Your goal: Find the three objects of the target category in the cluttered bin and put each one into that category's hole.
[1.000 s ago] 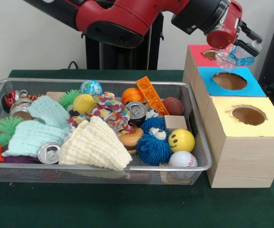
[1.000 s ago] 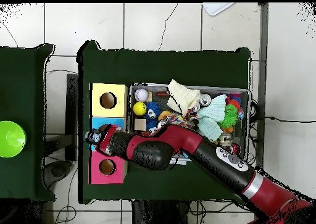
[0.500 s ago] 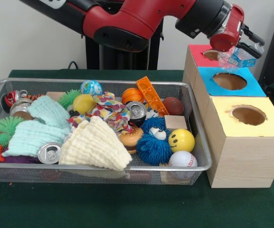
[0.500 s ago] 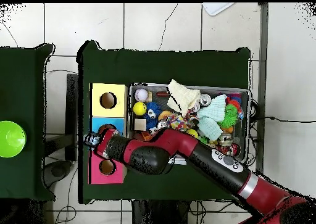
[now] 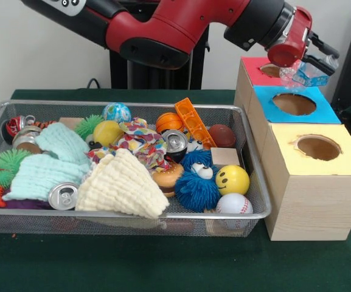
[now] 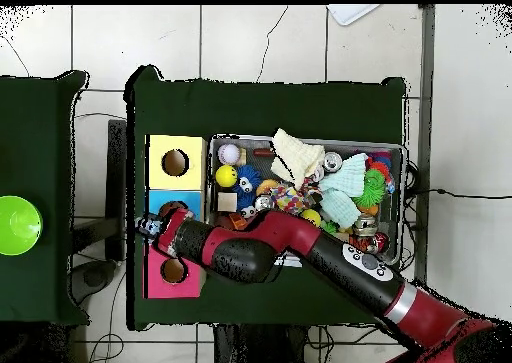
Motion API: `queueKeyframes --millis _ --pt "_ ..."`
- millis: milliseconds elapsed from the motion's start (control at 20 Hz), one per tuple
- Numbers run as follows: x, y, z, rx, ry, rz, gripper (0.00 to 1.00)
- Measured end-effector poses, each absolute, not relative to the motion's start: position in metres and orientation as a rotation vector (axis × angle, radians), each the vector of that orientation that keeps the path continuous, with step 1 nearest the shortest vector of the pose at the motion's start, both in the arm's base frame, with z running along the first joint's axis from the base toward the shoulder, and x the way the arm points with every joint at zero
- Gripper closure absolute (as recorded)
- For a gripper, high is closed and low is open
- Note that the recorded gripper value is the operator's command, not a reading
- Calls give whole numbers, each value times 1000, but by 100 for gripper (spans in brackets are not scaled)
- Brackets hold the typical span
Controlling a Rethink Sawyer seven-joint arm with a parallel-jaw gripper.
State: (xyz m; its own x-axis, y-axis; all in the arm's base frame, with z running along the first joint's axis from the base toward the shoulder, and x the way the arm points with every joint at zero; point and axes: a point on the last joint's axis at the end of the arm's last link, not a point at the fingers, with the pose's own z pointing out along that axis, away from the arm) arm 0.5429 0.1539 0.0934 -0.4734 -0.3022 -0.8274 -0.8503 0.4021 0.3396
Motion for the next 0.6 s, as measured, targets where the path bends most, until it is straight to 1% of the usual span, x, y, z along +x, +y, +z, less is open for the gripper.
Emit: queueKeyframes --millis 600 --pt "544 153 95 -966 1964 1022 100"
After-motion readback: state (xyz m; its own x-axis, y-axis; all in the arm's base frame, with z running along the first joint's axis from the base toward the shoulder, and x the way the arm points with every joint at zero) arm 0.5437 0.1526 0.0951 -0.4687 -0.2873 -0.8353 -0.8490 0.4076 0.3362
